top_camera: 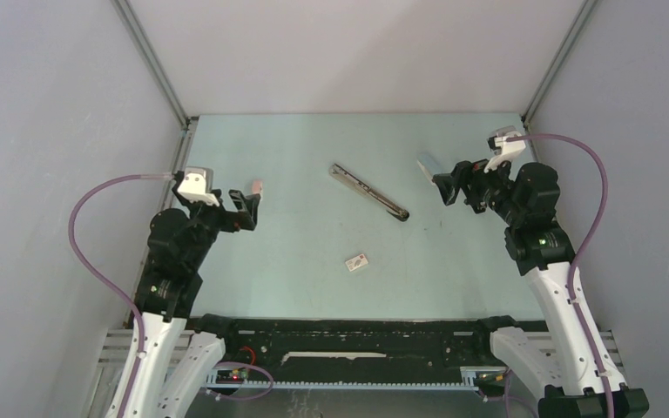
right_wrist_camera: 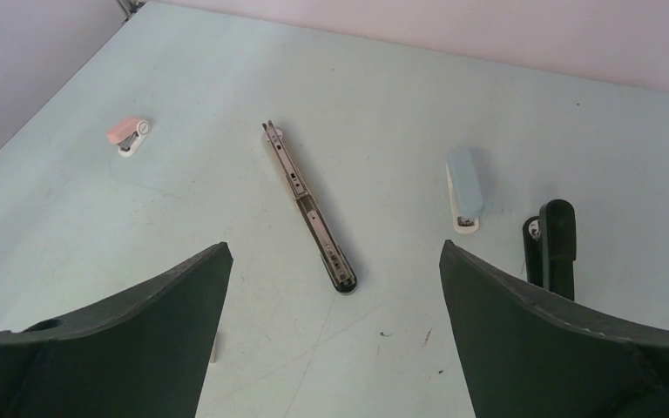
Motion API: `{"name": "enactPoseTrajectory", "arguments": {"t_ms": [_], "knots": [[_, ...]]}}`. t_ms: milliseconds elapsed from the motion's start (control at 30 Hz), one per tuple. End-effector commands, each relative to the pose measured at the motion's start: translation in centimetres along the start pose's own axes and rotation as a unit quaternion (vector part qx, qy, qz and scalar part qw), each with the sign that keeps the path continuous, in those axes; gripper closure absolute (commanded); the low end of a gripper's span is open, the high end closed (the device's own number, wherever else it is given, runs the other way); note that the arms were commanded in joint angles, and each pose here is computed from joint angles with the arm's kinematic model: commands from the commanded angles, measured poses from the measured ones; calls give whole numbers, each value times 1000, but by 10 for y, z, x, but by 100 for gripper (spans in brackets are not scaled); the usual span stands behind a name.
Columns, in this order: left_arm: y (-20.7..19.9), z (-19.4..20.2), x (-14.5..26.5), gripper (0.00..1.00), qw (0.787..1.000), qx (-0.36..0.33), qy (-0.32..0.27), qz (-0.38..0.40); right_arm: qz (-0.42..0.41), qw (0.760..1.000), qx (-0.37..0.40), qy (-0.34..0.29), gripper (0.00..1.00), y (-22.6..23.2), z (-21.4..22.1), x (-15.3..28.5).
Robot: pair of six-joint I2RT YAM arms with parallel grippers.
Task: Unload the staples from the stapler
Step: Reset both arms
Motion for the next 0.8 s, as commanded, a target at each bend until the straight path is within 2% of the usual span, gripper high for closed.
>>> {"name": "enactPoseTrajectory", "arguments": {"t_ms": [0,767], "knots": [[0,5,-6,0,1000,2,-2,3,-1,1000,14,-16,0,1,-9,-1],[-1,11,-10,0,1000,3,10,6,-2,1000,13,-10,0,3,-5,-4]]}}
Point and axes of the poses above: each gripper's point midway between its finger pads, its own x axis back along the fingers, its own y axis along the line the jaws close on, z = x × y, the point moved 1 cm from there along x, back along the fingers, and after that the axes turned 15 degrees about -x, right-handed, at the moved point
